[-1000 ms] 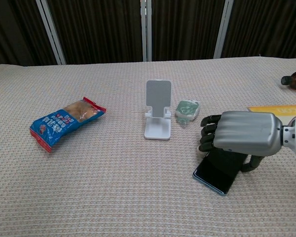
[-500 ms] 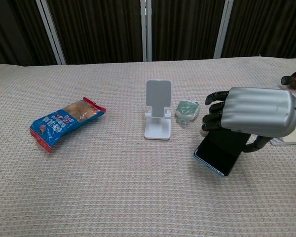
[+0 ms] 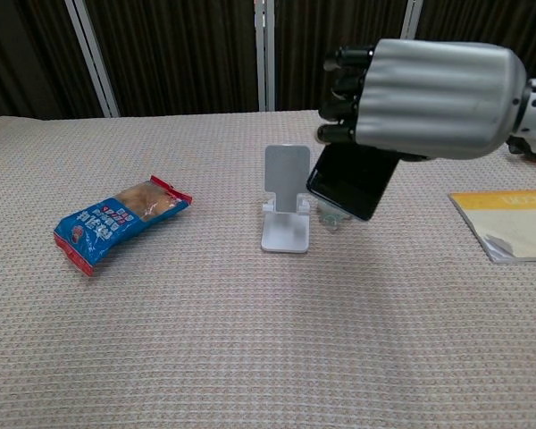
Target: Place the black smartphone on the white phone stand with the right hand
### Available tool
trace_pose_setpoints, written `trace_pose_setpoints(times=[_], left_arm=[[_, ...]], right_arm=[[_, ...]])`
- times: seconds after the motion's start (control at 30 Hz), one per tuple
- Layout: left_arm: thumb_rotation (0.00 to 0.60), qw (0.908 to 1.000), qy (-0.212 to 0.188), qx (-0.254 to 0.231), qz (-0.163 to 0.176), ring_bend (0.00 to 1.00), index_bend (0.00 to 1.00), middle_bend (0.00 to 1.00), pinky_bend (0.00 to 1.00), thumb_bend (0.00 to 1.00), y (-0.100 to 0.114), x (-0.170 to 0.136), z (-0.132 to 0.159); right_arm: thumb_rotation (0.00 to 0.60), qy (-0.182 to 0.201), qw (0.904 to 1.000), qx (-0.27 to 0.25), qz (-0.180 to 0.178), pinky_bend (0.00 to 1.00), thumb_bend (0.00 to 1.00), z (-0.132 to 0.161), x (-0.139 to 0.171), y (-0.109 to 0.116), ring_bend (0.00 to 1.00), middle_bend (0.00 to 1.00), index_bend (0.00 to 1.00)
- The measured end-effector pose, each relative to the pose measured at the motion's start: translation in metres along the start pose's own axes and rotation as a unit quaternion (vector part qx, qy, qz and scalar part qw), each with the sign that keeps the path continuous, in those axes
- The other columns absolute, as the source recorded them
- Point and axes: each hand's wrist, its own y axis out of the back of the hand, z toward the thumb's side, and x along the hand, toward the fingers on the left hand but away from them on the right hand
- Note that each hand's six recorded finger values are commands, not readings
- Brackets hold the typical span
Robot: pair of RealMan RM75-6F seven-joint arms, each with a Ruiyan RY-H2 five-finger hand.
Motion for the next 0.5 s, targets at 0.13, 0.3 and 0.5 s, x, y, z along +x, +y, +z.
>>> trace_pose_setpoints(times=[0.13, 0.3, 0.5], left_arm=[[0.6, 0.9999, 0.013, 0.002, -0.006, 0.0, 0.0, 0.0, 0.0, 0.0, -0.002, 0.004, -0.007], [0.6, 0.9994, 0.032, 0.001, -0.014, 0.0, 0.0, 0.0, 0.0, 0.0, -0.006, 0.009, -0.018], [0.6, 0.9988, 0.048, -0.006, -0.013, 0.0, 0.0, 0.0, 0.0, 0.0, -0.004, 0.012, -0.028]], right_arm=[[0.6, -0.01, 0.9944, 0.104, -0.015, 0.22, 0.15, -0.009, -0.028, 0.012, 0.4, 0.49, 0.53], [0.6, -0.009, 0.9762, 0.215, -0.028, 0.21, 0.15, -0.005, -0.074, 0.024, 0.4, 0.5, 0.54], [0.6, 0.01, 0.9599, 0.279, -0.026, 0.19, 0.15, 0.013, -0.113, 0.02, 0.41, 0.51, 0.56]])
